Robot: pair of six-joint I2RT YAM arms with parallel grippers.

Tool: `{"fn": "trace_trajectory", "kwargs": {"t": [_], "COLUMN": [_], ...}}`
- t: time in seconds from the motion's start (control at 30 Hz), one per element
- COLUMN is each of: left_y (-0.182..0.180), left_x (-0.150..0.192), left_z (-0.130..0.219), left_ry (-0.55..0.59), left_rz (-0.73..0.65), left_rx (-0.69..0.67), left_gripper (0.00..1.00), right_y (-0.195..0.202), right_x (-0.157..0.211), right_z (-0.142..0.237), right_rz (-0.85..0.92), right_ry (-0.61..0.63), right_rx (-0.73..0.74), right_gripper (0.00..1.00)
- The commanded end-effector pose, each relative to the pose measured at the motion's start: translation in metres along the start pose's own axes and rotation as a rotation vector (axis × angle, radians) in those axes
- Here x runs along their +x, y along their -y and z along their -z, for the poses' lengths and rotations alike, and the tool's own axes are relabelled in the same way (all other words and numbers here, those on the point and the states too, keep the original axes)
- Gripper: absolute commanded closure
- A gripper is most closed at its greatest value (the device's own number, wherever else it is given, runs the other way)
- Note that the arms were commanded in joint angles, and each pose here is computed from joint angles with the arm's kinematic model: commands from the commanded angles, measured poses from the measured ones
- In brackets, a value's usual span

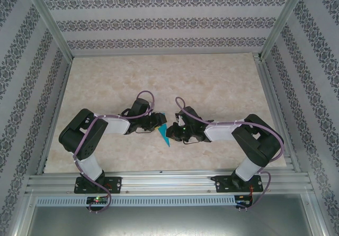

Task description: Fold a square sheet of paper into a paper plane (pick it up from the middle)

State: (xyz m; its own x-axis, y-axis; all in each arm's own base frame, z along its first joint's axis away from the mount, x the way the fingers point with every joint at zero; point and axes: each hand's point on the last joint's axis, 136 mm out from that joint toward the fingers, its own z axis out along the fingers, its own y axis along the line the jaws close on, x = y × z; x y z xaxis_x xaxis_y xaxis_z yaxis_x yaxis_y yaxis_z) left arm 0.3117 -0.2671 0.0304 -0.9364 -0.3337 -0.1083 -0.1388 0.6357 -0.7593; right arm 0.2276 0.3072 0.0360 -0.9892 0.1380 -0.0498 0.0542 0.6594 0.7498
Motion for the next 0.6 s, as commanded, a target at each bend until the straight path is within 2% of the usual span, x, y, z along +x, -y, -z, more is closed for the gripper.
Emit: {"fn": "trace_trajectory", "kwargs": {"t": [0.0, 0.57], "left_y": [-0.051, -0.045], "left_x": [0.02, 0.021], "left_z": [-0.017, -0.017], "left_ry": [-0.059, -0.07], "left_rz": [0.049, 0.051], "left_rx": [-0.161, -0.142], "left_gripper": [0.56, 0.56], "right_y": [-0.009, -0.027], "right_x": [-0.009, -0.007], "right_z": [0.008, -0.011], "right_rz": [0.006, -0.007], "right_ry": [0.046, 0.003], "right_rx": [-0.028, -0.08], "right_gripper": [0.87, 0.88]}}
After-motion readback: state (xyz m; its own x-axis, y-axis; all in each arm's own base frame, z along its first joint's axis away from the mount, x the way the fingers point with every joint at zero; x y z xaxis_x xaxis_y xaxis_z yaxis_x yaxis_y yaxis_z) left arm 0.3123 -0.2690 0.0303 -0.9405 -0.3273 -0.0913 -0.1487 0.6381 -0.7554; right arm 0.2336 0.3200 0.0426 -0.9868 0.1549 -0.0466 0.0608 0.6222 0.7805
